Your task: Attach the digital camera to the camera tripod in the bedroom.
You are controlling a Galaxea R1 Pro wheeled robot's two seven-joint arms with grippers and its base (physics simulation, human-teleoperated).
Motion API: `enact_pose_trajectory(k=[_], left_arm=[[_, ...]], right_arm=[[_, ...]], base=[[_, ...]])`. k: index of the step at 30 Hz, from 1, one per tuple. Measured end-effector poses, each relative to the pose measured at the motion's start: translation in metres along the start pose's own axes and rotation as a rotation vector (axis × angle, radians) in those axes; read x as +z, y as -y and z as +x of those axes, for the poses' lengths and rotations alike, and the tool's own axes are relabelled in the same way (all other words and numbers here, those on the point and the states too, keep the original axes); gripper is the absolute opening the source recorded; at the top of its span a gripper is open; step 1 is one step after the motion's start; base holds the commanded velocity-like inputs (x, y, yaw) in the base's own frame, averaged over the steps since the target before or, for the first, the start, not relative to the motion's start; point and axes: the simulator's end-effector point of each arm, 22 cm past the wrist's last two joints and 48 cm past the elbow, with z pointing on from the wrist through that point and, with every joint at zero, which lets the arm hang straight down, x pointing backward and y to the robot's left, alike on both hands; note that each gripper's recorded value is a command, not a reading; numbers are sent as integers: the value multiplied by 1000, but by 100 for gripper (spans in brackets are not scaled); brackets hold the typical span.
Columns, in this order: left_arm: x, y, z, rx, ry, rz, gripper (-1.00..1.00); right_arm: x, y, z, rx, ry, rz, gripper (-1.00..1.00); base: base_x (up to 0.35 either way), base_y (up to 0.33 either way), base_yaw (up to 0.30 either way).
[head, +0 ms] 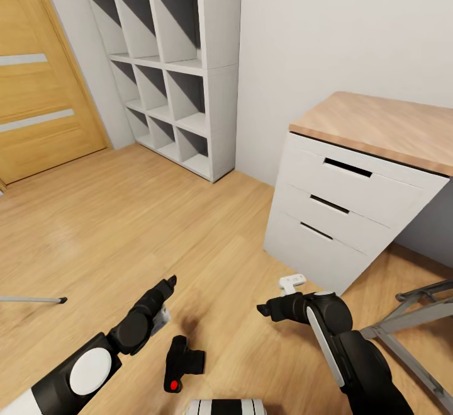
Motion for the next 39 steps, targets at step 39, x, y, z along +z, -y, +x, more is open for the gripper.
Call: enact_pose_trajectory(k=[39], left_arm=[[35,42,-53,301,420,164,100]], right_arm=[[-33,-23,-57,-35,152,-30,100]], base=[[0,0,0]])
